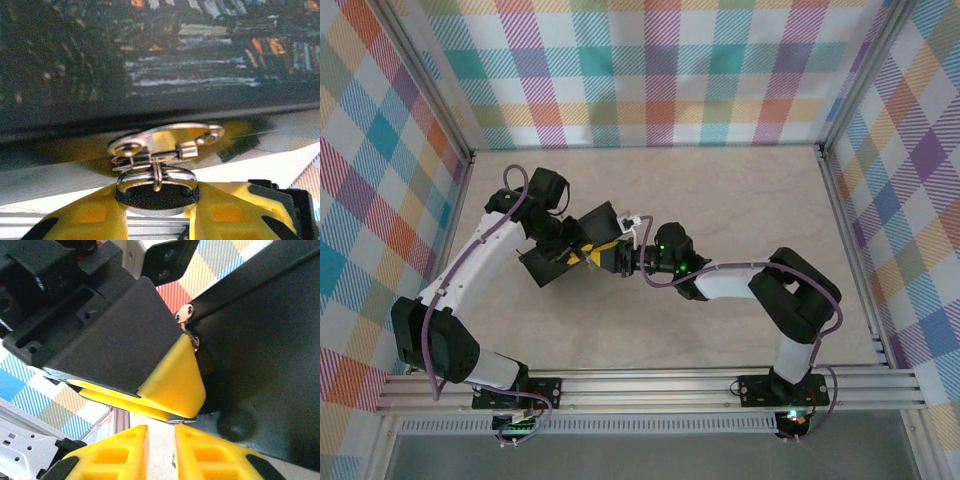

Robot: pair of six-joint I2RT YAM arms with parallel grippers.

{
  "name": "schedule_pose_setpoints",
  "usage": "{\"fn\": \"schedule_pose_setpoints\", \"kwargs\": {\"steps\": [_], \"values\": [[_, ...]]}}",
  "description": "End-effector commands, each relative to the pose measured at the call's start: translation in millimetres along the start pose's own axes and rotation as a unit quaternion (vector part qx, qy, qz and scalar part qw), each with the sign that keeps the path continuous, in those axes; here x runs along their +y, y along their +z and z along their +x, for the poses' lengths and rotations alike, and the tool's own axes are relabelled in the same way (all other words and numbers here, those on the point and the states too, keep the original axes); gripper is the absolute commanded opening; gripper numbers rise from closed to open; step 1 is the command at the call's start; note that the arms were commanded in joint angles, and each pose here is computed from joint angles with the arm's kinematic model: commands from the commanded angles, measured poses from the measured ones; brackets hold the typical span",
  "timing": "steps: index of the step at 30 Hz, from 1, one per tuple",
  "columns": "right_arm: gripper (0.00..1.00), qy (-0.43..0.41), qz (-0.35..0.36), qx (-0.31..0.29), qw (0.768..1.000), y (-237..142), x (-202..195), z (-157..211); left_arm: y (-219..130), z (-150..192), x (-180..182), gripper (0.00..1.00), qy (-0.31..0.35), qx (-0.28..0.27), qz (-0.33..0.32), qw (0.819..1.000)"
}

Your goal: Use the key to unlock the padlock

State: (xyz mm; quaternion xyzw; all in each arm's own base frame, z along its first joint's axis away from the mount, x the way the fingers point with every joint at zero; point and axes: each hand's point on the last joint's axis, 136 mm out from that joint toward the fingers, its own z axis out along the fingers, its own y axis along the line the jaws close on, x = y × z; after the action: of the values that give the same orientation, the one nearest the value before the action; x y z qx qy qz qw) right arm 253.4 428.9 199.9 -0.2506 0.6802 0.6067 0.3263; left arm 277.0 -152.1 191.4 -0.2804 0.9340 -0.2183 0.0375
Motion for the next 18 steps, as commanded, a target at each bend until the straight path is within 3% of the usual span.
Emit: {"fn": "schedule_pose_setpoints", "kwargs": {"steps": [1,11,18], "values": [[0.22,-0.002,-0.015,-0.004,1.0,4.4,5.3,-1.6,-10.8,2.0,-4.4,0.0,-0.001,-0.005,0.024,1.0],[0.2,0.008,-0.014,0.004,1.0,9.5,-0.9,4.9,-10.7,1.7,-5.5,0.0,-0.002,-0.005,0.027,1.0],[0.12,0.017,-0.02,0.003,1.0,12.7,-1.7,6.9,-12.9,1.8,-8.0,0.0,0.0,-0.006,0.032,0.999]]}}
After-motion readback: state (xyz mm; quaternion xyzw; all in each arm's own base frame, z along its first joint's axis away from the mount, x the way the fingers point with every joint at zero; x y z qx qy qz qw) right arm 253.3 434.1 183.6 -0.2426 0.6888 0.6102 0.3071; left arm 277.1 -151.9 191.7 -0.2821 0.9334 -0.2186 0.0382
